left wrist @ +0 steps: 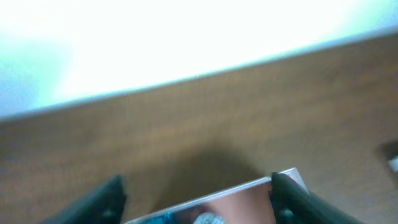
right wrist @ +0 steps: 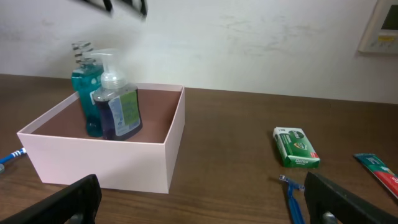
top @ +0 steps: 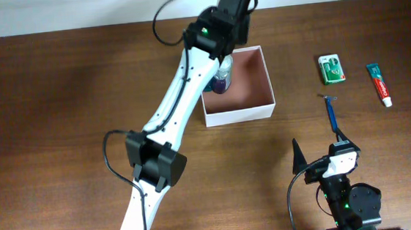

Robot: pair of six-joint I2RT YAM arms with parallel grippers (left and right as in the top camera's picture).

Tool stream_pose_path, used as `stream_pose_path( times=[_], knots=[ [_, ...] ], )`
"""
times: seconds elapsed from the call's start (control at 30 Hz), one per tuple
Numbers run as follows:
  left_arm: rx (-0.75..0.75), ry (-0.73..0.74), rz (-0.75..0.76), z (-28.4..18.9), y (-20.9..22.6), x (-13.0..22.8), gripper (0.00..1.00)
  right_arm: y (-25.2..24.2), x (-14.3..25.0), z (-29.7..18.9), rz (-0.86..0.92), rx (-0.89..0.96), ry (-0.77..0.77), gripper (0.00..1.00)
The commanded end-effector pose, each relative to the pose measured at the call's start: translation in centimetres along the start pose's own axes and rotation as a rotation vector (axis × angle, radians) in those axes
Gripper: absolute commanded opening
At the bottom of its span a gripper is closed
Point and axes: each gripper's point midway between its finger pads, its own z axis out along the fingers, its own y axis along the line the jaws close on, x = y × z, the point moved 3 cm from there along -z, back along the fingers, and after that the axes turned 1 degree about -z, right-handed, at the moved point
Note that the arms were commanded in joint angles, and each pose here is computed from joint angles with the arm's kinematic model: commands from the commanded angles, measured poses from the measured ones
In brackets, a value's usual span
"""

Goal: Pack container
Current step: 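Lower the soap bottle beside the mouthwash and open the gripper, then raise the left gripper out of the box and retract it left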

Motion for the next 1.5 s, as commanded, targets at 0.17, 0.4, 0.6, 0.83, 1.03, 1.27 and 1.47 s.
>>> stream_pose_path(
  times=[0.17, 0.4, 0.6, 0.83, 1.03, 1.27, 1.47],
  knots=[
    [-0.096, -0.258, -0.04, -11.2, 3.8, -8.0, 0.95, 0.2, 0.2, 0.0, -0.007, -0.014, -0.003, 0.99],
    [-0.224, -0.26, -0.067, -18.1, 9.1, -8.5, 0.99, 0.2, 0.2, 0.0, -0.007, -0.014, -0.003, 0.99],
    [-0.324, -0.092, -0.103, -20.6, 14.6, -5.1, 0.99, 0.2, 0.2, 0.0, -0.007, -0.014, -0.003, 0.99],
    [-0.296, 0.103, -0.136, -19.6, 17.4, -1.5, 0.99, 0.2, 0.2, 0.0, -0.007, -0.014, -0.003, 0.99],
    [-0.328, 0.15, -0.178, -18.6, 20.3, -0.8, 0.99, 0.2, 0.2, 0.0, -0.007, -0.014, -0.003, 0.99],
    [-0.318, 0.267, -0.274, -16.6, 24.7, 1.5, 0.99, 0.2, 0.2, 0.0, -0.007, -0.014, -0.003, 0.99],
    [-0.231, 0.406, -0.347, -14.3, 25.8, 4.3, 0.99, 0.2, 0.2, 0.0, -0.007, -0.014, -0.003, 0.99]
  ],
)
